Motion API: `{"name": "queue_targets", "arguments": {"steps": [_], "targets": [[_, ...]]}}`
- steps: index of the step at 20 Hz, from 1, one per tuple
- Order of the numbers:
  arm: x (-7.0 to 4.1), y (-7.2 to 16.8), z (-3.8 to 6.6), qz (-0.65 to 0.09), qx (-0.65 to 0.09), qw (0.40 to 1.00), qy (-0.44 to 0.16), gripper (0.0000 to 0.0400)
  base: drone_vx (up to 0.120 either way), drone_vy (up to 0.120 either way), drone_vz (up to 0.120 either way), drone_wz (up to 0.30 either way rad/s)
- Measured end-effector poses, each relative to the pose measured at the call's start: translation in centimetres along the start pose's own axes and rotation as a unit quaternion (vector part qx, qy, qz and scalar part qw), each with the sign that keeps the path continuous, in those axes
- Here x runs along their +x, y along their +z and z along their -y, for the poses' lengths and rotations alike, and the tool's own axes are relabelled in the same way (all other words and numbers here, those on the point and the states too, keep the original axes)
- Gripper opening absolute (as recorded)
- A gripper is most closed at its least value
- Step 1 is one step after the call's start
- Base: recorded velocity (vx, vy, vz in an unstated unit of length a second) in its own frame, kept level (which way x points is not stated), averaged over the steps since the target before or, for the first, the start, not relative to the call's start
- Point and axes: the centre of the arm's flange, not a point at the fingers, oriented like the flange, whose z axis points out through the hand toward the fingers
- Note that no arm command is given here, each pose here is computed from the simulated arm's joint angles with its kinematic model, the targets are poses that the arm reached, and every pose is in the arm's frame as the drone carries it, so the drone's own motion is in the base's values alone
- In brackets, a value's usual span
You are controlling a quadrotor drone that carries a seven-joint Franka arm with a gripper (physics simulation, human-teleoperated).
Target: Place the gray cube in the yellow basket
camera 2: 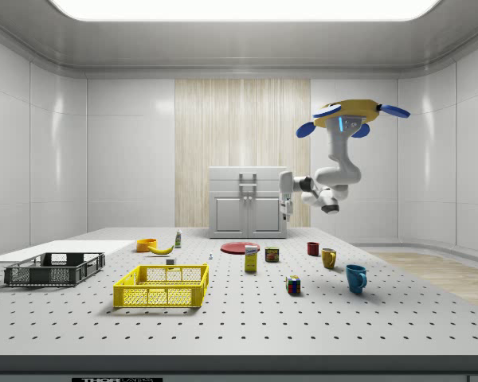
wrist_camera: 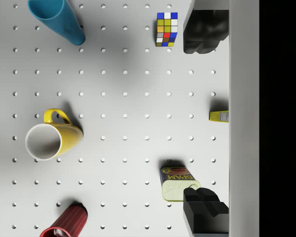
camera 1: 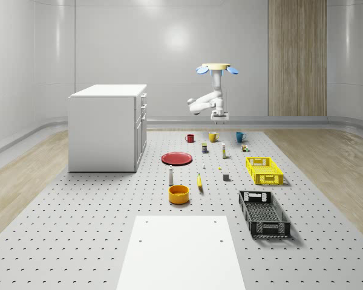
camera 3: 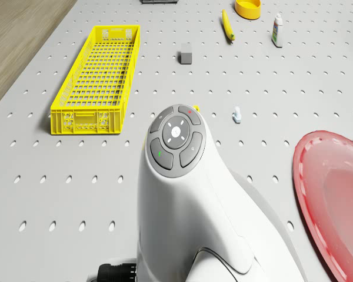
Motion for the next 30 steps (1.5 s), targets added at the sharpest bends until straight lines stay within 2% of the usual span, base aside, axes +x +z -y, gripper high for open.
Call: {"name": "queue_targets", "arguments": {"steps": [5,11,30], "targets": [[-0.01,0.0,0.01,0.0,0.0,1.0,0.0,0.04,0.12,0.0,-0.112,0.0],[-0.01,0.0,0.01,-0.001,-0.001,1.0,0.0,0.04,0.12,-0.033,0.0,0.0],[-0.01,-0.01,0.01,-0.001,-0.001,1.0,0.0,0.04,0.12,0.0,0.0,0.0]]}}
